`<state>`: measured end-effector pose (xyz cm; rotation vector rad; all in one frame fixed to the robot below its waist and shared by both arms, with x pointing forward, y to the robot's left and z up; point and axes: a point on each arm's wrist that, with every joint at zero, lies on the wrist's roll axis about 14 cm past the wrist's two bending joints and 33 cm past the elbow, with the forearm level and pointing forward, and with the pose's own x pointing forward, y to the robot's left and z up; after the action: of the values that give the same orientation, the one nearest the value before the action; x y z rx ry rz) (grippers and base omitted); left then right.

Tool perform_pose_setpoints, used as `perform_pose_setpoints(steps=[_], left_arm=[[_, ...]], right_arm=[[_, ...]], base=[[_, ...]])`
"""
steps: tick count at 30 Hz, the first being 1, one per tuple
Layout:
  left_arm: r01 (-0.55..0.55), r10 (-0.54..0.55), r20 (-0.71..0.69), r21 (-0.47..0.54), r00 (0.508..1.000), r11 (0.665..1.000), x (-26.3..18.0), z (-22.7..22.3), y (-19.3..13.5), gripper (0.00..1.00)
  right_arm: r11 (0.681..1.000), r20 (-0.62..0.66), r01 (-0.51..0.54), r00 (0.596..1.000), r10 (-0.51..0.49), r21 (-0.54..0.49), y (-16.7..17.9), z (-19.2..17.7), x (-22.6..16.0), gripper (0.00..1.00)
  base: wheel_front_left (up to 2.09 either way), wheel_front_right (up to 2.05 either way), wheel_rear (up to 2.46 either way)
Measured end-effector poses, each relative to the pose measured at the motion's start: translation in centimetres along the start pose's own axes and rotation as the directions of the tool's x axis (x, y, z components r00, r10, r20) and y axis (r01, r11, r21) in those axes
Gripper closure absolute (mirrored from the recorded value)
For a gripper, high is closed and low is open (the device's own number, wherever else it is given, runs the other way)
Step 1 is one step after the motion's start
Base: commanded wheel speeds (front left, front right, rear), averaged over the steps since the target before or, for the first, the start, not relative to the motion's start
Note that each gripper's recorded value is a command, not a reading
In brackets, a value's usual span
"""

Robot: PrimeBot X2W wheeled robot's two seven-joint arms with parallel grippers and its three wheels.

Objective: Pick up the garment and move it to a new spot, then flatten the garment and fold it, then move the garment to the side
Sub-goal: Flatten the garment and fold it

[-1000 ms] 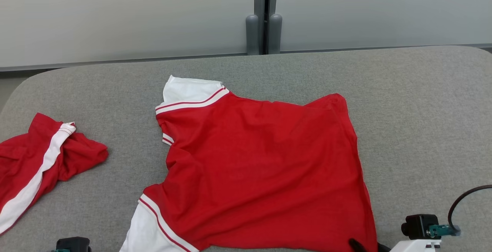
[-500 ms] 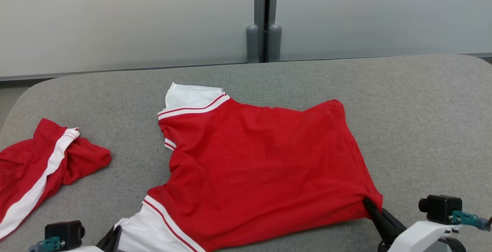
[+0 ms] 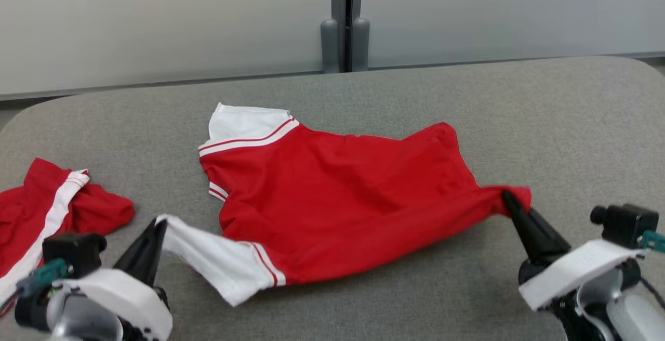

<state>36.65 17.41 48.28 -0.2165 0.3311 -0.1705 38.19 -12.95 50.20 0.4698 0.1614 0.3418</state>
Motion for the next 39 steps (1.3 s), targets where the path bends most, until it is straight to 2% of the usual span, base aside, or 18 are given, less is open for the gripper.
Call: perform_pose_setpoints(steps=[6,11,17,24,29,34,37,39], left_arm=[[0.076,-0.086,0.072,0.132,0.994,0.988,6.5,5.6,-0.4,1.0],[0.098,-0.13,0.139,0.216,0.982,0.972,12.9,11.3,-0.5,1.0],[0.078,-0.139,0.193,0.293,0.971,0.953,20.1,17.0,-0.1,1.0],[0.056,-0.151,0.277,0.323,0.949,0.945,25.2,21.2,-0.3,1.0],[0.047,-0.164,0.389,0.294,0.907,0.955,27.0,25.6,-0.9,1.0],[0.029,-0.182,0.476,0.31,0.86,0.95,26.9,30.2,-2.1,1.0],[0.022,-0.184,0.498,0.313,0.848,0.95,27.0,31.5,-2.3,1.0],[0.029,-0.178,0.489,0.295,0.854,0.955,27.2,31.1,-2.3,1.0]], right_arm=[[0.996,0.095,-0.053,0.994,0.059,-0.066,-0.6,5.9,5.8,1.0],[0.989,0.167,-0.098,0.979,0.116,-0.112,-0.6,11.3,11.8,1.0],[0.981,0.22,-0.12,0.964,0.152,-0.15,-1.2,15.6,18.8,1.0],[0.982,0.314,-0.12,0.936,0.16,-0.143,-2.4,18.4,24.0,1.0],[0.982,0.414,-0.114,0.895,0.168,-0.151,-2.7,21.8,25.9,1.0],[0.979,0.499,-0.104,0.848,0.178,-0.173,-2.1,26.1,26.2,1.0],[0.979,0.503,-0.104,0.845,0.181,-0.177,-1.9,26.7,26.5,1.0],[0.977,0.472,-0.107,0.862,0.184,-0.186,-1.7,25.7,26.7,1.0]], base=[[0.0,0.0,0.0],[0.0,0.0,0.0],[0.0,0.0,0.0],[0.0,0.0,0.0],[0.0,0.0,0.0],[0.0,0.0,0.0],[0.0,0.0,0.0],[0.0,0.0,0.0]])
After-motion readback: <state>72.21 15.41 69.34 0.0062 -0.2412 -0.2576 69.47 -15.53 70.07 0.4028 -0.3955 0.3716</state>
